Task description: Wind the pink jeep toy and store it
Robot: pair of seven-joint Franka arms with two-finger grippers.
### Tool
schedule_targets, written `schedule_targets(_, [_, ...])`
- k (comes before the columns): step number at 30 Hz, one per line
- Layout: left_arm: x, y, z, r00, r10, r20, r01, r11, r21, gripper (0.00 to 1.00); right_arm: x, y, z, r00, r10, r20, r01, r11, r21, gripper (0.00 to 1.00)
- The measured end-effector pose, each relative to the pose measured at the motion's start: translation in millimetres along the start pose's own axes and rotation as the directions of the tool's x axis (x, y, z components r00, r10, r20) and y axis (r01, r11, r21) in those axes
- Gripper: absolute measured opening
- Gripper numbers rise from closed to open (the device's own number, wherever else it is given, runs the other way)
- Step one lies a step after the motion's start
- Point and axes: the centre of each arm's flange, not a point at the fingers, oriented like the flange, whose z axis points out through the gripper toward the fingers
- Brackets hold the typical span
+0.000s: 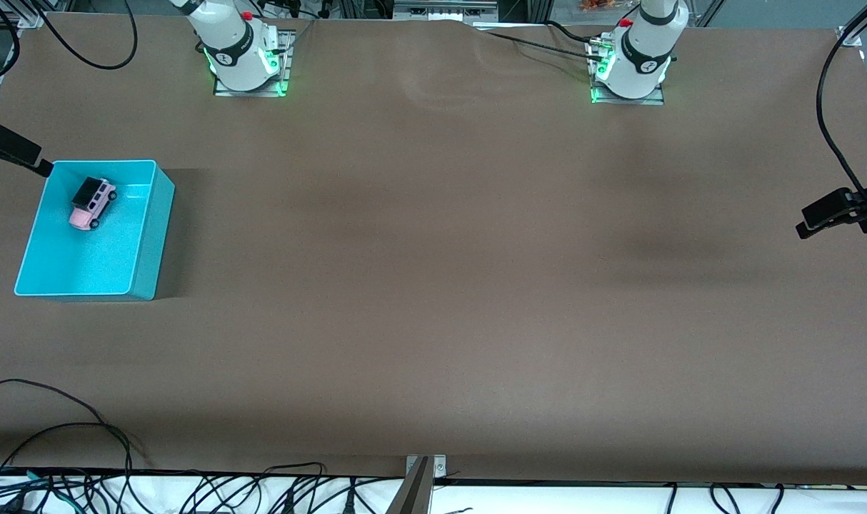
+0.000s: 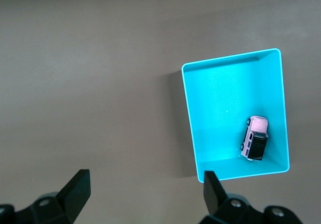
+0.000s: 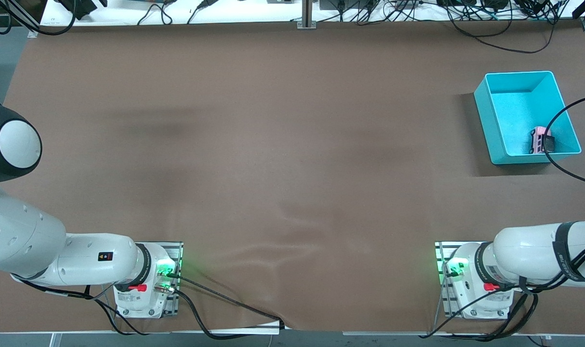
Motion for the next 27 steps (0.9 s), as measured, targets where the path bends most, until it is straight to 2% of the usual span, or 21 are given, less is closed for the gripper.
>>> schedule_targets(10, [-4.8,11.6,-7.3,1.000,0.020,-0.003,-0.020,1.000,-0.007,1.00,0.0,0.0,0.0,1.000,0.000,0.000,0.000,1.000,0.000,1.00])
schedule_targets(16, [-18.5,27.6,-24.2,0.999,0.042,-0.001,-0.042,0.998,-0.043,1.00,0.0,0.0,0.0,1.000,0.000,0.000,0.000,1.000,0.000,1.00])
schedule_targets(27, [-39.7,47.4,-35.2,0.997,0.080,0.004,-0.080,0.996,-0.050,1.00,0.0,0.0,0.1,1.000,0.000,0.000,0.000,1.000,0.000,1.00])
